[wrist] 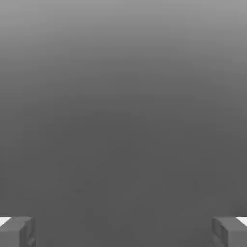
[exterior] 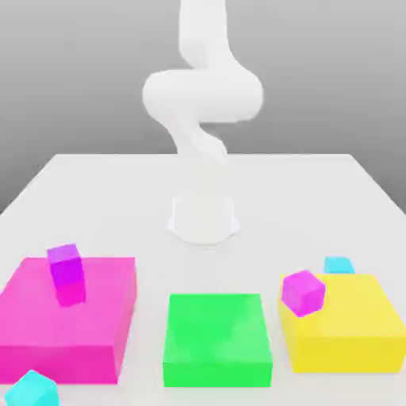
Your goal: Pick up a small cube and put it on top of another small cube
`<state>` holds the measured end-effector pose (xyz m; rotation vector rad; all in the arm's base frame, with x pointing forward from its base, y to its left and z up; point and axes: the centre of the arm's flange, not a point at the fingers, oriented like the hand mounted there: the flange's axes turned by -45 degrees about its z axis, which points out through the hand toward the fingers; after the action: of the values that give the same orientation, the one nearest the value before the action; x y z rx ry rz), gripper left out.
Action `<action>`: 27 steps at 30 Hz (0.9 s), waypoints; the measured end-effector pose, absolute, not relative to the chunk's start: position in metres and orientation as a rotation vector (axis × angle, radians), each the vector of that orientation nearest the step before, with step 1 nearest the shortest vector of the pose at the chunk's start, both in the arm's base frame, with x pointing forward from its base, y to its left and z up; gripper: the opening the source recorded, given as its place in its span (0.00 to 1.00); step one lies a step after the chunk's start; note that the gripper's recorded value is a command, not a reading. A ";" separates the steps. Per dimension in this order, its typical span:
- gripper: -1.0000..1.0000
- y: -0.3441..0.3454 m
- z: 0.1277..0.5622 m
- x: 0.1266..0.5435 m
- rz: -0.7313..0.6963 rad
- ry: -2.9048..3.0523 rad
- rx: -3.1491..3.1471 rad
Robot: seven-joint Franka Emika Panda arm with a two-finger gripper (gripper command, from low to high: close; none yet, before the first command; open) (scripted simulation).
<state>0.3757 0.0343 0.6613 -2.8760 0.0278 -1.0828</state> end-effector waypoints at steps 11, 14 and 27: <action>0.50 0.207 0.414 0.381 -0.472 0.073 -2.921; 0.50 0.242 0.351 0.349 -0.329 0.086 -2.961; 0.50 0.280 0.158 0.212 -0.001 0.126 -3.137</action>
<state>0.2117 0.2797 0.1581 -3.1368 0.1265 -0.0010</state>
